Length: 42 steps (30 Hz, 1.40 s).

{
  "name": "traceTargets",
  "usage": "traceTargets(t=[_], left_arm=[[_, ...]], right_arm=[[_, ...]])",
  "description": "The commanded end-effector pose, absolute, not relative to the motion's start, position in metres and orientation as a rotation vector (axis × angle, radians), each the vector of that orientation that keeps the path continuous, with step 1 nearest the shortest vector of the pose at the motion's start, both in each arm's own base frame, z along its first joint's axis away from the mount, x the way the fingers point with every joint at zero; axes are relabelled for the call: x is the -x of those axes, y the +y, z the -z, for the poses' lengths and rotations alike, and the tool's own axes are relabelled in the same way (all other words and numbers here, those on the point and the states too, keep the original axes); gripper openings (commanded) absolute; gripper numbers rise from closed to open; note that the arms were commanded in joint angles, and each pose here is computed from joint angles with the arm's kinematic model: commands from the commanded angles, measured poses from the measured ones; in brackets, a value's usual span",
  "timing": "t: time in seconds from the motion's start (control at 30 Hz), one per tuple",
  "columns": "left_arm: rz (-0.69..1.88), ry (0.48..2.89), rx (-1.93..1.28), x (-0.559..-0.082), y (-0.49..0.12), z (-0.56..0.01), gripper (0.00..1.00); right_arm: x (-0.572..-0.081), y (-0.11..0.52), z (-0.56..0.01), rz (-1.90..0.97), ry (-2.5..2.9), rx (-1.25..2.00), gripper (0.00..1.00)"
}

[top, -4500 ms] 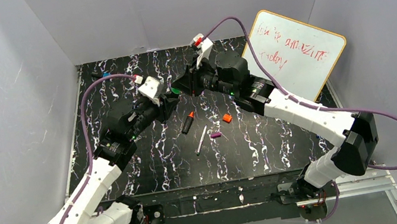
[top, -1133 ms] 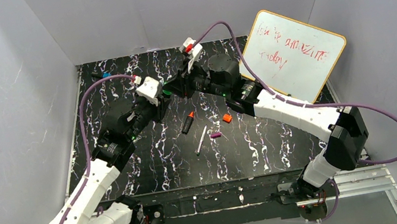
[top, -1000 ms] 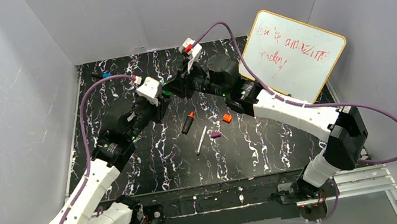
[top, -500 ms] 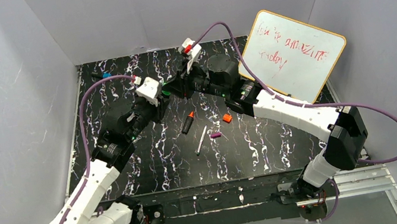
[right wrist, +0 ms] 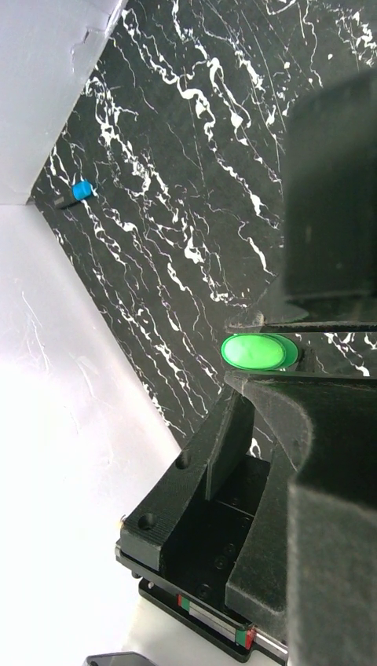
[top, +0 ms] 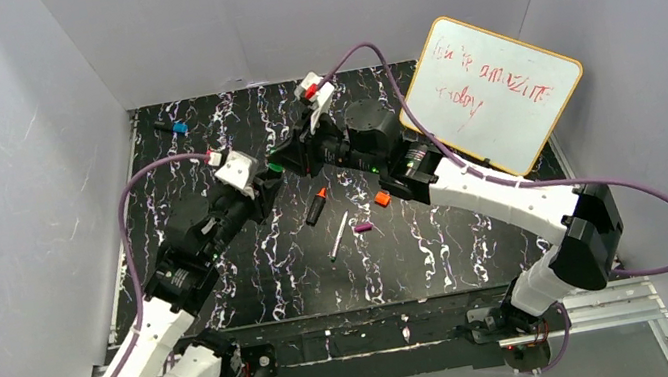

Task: Insert the pens into the pen caps

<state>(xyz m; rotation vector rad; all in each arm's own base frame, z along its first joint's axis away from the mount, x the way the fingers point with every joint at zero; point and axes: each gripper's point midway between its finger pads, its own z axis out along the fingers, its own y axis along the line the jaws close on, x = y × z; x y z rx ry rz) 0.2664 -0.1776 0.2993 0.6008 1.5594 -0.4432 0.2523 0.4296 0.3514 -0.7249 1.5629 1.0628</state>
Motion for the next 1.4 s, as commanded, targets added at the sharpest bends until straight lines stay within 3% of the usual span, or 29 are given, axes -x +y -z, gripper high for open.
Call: traceTargets(t=[0.0, 0.13, 0.2, 0.5, 0.67, 0.87, 1.03, 1.3, 1.37], left_arm=[[0.480, 1.289, -0.498, -0.251, -0.169, -0.373, 0.00], [0.459, 1.295, -0.489, -0.248, -0.163, -0.373, 0.00], [0.453, 1.298, -0.496, -0.249, -0.163, -0.373, 0.00], [0.504, 1.352, -0.550, -0.252, -0.178, -0.351, 0.00], [0.556, 1.417, -0.597, -0.250, -0.189, -0.326, 0.00], [0.548, 1.429, -0.578, -0.251, -0.185, -0.320, 0.00], [0.495, 1.425, -0.558, -0.256, -0.178, -0.323, 0.00], [0.443, 1.415, -0.539, -0.264, -0.173, -0.329, 0.00], [0.436, 1.416, -0.535, -0.265, -0.172, -0.330, 0.00]], right_arm=[[-0.232, 0.429, -0.291, -1.017, 1.775, 0.843, 0.01], [-0.229, 0.433, -0.290, -1.040, 1.776, 0.862, 0.01], [-0.228, 0.434, -0.290, -1.050, 1.776, 0.866, 0.09], [-0.230, 0.436, -0.306, -1.061, 1.740, 0.855, 0.72], [-0.237, 0.439, -0.326, -1.046, 1.695, 0.831, 0.83], [-0.238, 0.444, -0.332, -1.062, 1.680, 0.841, 0.82], [-0.232, 0.446, -0.325, -1.084, 1.694, 0.859, 0.69], [-0.230, 0.441, -0.323, -1.080, 1.703, 0.861, 0.29], [-0.230, 0.440, -0.323, -1.077, 1.706, 0.860, 0.14]])
